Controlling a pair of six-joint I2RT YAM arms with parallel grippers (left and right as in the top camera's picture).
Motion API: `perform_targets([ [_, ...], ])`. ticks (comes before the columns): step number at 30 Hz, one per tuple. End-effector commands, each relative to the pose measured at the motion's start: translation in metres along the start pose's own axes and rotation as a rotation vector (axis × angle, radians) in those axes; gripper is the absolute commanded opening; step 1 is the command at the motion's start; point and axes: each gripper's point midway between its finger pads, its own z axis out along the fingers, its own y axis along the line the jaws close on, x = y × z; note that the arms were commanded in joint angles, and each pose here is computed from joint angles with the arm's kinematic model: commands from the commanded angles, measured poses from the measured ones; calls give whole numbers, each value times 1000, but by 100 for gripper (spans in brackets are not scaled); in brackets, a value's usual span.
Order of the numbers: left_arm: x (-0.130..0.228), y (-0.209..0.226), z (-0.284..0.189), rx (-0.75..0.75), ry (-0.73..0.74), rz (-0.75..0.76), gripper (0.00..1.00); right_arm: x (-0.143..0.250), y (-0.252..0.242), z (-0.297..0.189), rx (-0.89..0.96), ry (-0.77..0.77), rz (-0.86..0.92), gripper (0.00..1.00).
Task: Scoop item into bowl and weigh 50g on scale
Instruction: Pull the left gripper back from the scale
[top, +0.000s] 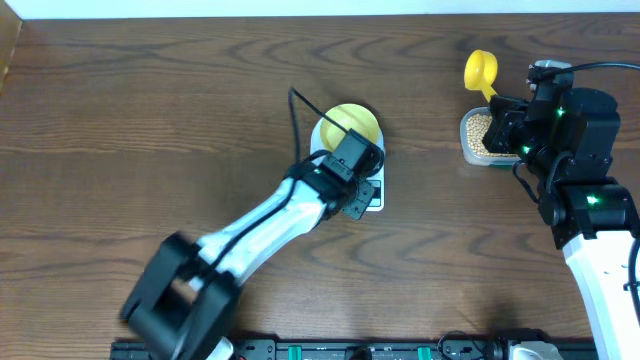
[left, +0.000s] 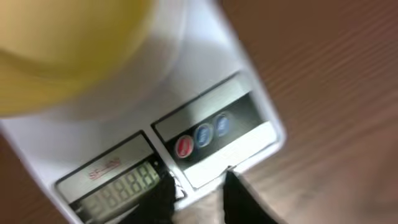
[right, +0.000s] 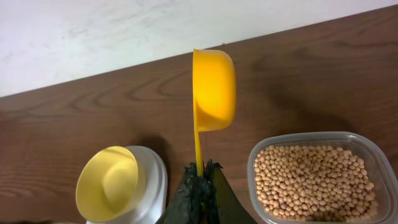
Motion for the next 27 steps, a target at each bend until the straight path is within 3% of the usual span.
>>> perform_targets([
  [1, -27, -9, -53, 45, -145, 13, 46, -10, 2, -5, -2, -25, -17, 1],
  [2, -32, -7, -67, 45, -180, 9, 53, -10, 2, -5, -2, -25, -17, 1],
  [3, -36, -3, -86, 40, -218, 0, 66, -10, 2, -5, -2, -25, -17, 1],
  [6, -34, 17, -118, -10, -263, -37, 83, -9, 2, -5, -1, -21, -39, 1],
  [7, -31, 27, -125, -41, -267, -53, 98, -8, 2, -5, 0, -17, -47, 1],
  [13, -3, 92, -152, -287, -221, -163, 98, -2, 0, -4, 5, 7, -110, 1],
  [17, 2, 101, -148, -300, -197, -183, 98, 7, -2, -3, 10, 43, -181, 1],
  [27, 15, 101, -141, -301, -131, -183, 98, 12, -2, -3, 6, 66, -119, 1],
])
